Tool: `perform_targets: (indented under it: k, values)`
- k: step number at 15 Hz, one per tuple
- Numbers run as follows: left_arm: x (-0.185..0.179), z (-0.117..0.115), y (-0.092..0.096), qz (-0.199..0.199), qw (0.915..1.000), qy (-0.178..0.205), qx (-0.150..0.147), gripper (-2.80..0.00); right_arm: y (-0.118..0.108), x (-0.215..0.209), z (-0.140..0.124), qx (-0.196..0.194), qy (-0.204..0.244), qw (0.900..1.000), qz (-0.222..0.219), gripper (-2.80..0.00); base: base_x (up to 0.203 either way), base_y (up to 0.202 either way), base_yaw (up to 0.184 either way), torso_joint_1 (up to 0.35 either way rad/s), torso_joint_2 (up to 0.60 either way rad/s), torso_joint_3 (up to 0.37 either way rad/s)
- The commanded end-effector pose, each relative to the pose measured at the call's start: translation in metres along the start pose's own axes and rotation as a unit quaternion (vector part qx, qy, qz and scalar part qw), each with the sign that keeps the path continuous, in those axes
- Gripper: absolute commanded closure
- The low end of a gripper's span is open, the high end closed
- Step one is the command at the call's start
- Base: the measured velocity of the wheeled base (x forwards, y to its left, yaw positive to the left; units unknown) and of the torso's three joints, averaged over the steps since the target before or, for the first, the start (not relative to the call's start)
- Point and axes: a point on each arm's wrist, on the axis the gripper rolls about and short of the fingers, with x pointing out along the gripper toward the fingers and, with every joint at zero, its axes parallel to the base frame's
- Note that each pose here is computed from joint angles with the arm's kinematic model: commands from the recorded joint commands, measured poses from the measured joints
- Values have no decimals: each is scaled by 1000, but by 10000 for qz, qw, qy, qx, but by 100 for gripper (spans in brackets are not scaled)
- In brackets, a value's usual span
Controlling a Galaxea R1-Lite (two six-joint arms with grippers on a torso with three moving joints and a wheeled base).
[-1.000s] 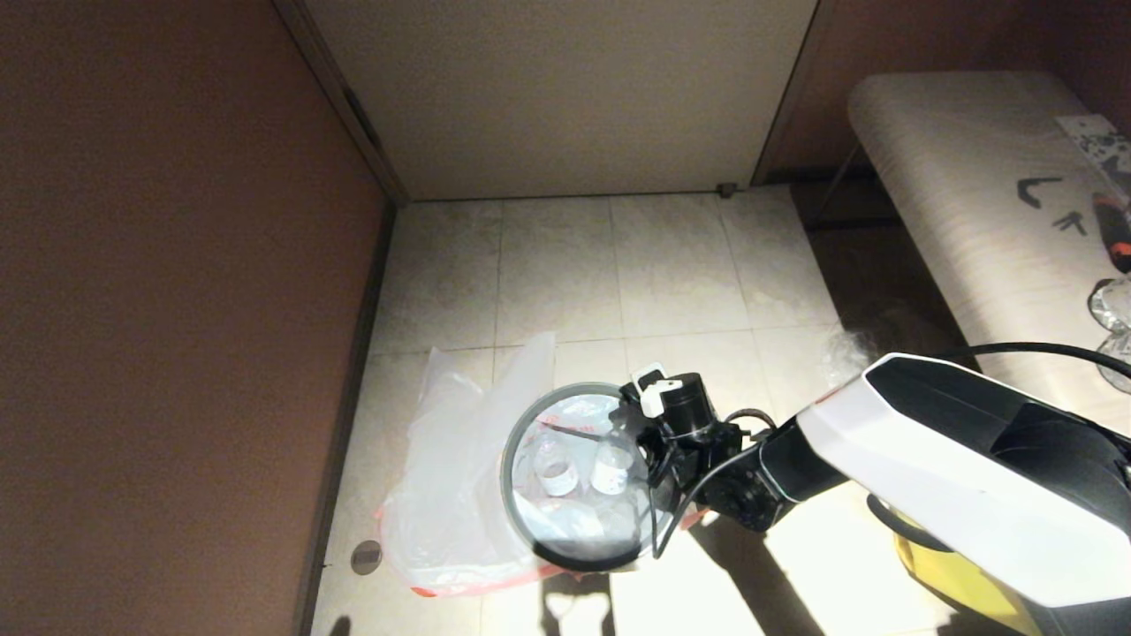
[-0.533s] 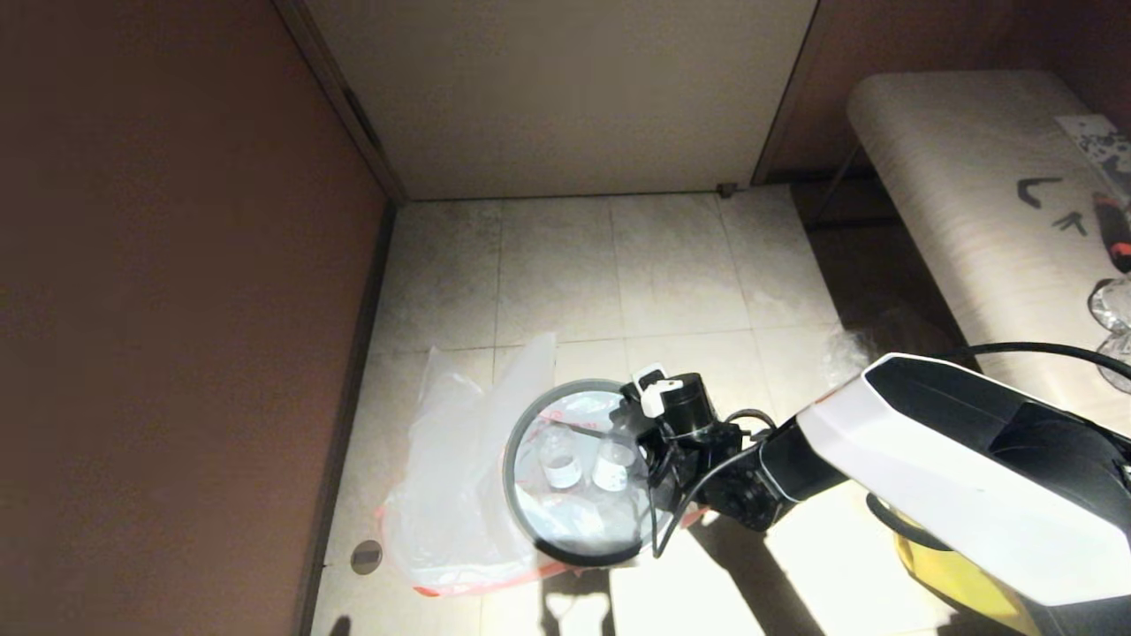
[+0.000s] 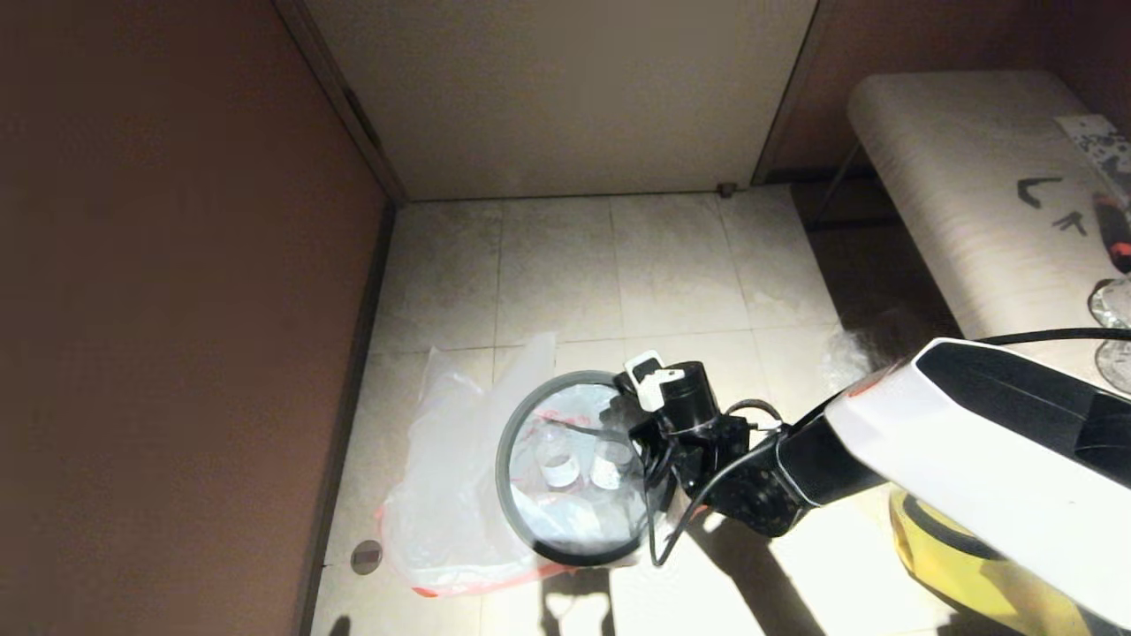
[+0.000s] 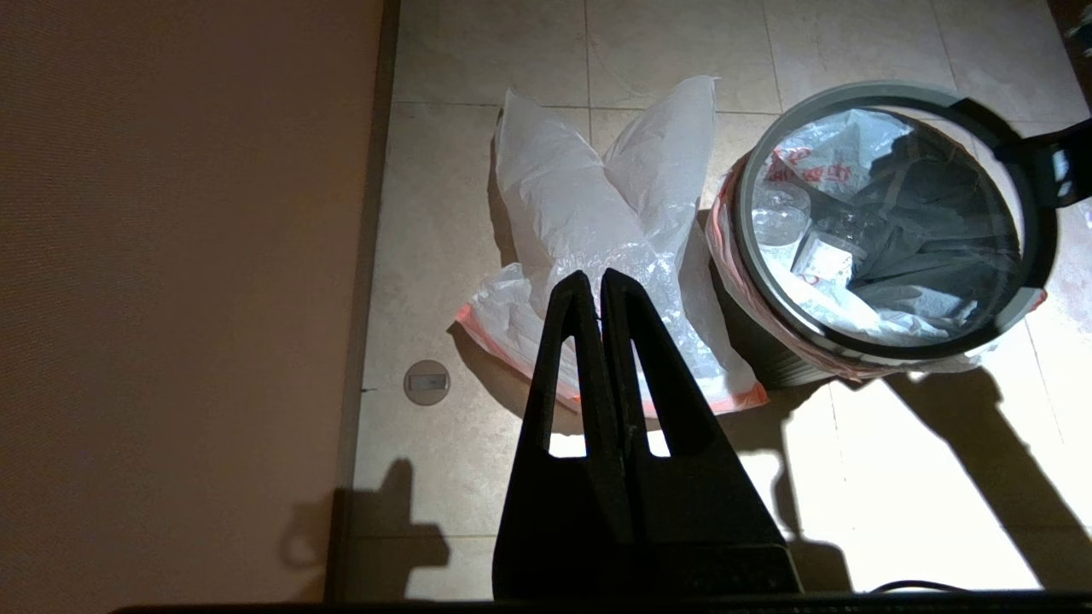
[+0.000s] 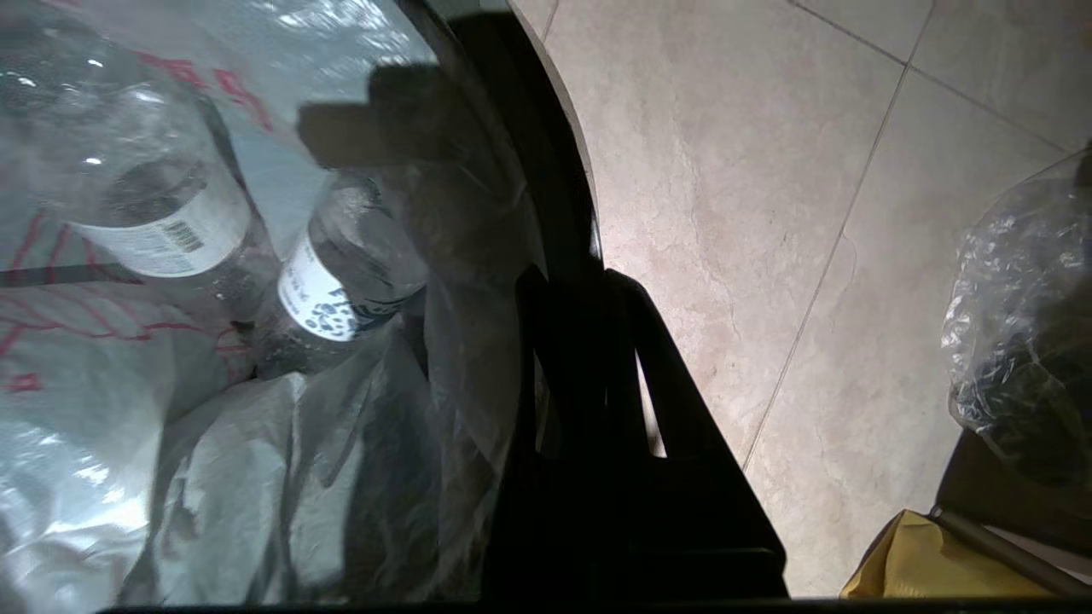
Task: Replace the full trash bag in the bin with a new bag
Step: Place the trash can ring on the floor
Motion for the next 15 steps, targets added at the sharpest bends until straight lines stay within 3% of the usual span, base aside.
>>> perform_targets:
  k: [1,4,9,15]
  values:
    - [0,0,0,4,10000,4,-3,0,-6,-20,15,65,-194,9998,33,0,0,0,0,0,0,0]
    - [0,0,0,4,10000,4,-3,0,-17,-43,25,98,-295,9995,40,0,0,0,0,0,0,0]
    - [0,0,0,4,10000,4,-3,0,-54,-79,40,279,-322,9990,-92,0,0,0,0,0,0,0]
    - [0,0,0,4,10000,4,-3,0,-151,-87,40,821,76,9935,-779,0,0,0,0,0,0,0]
